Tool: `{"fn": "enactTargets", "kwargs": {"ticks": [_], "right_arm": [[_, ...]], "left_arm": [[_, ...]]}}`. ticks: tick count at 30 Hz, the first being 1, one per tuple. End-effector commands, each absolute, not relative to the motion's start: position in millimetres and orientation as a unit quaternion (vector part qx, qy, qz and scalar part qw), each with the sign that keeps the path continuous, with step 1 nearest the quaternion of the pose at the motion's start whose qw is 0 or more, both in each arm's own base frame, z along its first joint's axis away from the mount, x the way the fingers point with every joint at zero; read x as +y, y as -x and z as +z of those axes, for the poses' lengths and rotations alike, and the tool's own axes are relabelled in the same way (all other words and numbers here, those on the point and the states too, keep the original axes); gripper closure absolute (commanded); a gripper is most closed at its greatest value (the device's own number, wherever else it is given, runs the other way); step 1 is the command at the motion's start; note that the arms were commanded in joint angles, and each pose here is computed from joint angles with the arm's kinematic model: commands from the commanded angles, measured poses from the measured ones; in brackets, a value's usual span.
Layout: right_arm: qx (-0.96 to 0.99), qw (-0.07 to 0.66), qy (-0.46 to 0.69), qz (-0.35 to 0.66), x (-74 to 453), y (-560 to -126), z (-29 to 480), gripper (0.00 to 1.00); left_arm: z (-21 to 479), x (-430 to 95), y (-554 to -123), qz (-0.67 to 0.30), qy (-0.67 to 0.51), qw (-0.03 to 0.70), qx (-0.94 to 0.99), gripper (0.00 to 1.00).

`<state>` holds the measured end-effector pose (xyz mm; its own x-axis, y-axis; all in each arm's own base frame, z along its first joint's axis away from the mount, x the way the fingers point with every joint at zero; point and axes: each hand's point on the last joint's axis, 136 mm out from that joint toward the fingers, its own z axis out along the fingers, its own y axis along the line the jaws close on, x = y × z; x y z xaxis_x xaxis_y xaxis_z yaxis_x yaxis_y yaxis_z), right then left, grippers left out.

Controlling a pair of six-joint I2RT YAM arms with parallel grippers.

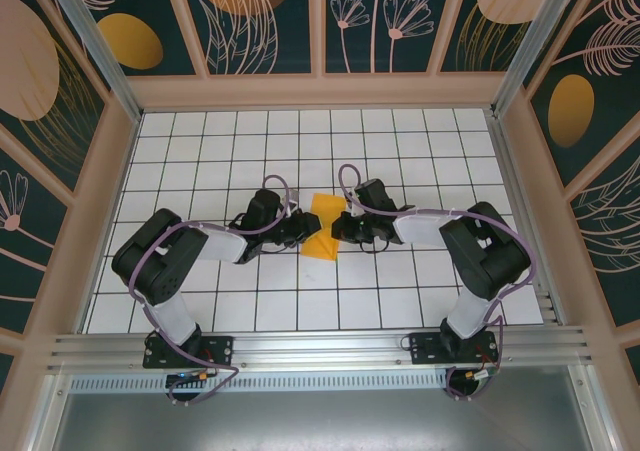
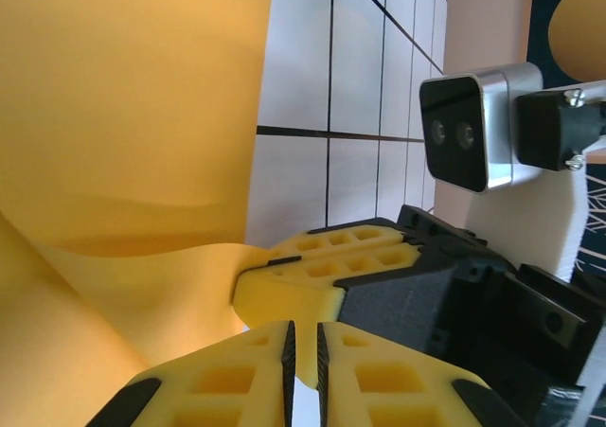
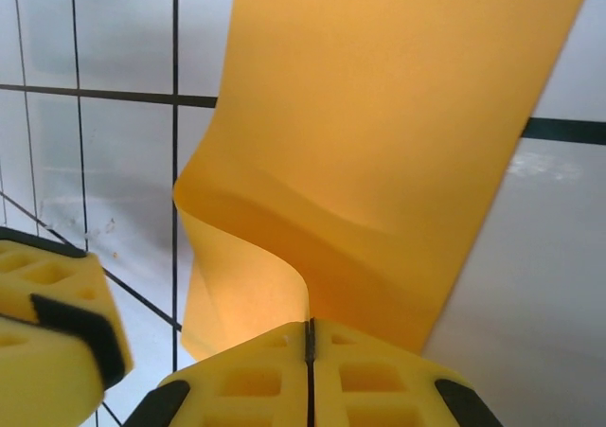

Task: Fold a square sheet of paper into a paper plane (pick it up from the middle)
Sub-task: Fold the triangle a second time at the center of the table.

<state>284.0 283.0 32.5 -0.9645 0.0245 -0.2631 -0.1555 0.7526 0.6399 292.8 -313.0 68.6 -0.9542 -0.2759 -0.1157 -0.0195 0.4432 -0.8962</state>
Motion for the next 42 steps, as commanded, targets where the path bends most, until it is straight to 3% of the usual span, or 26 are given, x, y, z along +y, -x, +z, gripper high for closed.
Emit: {"fn": "enactTargets", "kwargs": {"ticks": [1,42], "right_arm": [[0.934,0.140,0.035,0.327,273.2,-286.1,31.0,0.92],[0.942,0.144,0.031,0.302,268.8,-295.4,22.2,0.91]], "left_arm": [[70.6,-319.9,-289.7,-0.535,0.077,0.119,0.833,0.82],[40.0,-330.9,-292.7,-0.503,0.073,0.090,0.856,0.84]]}}
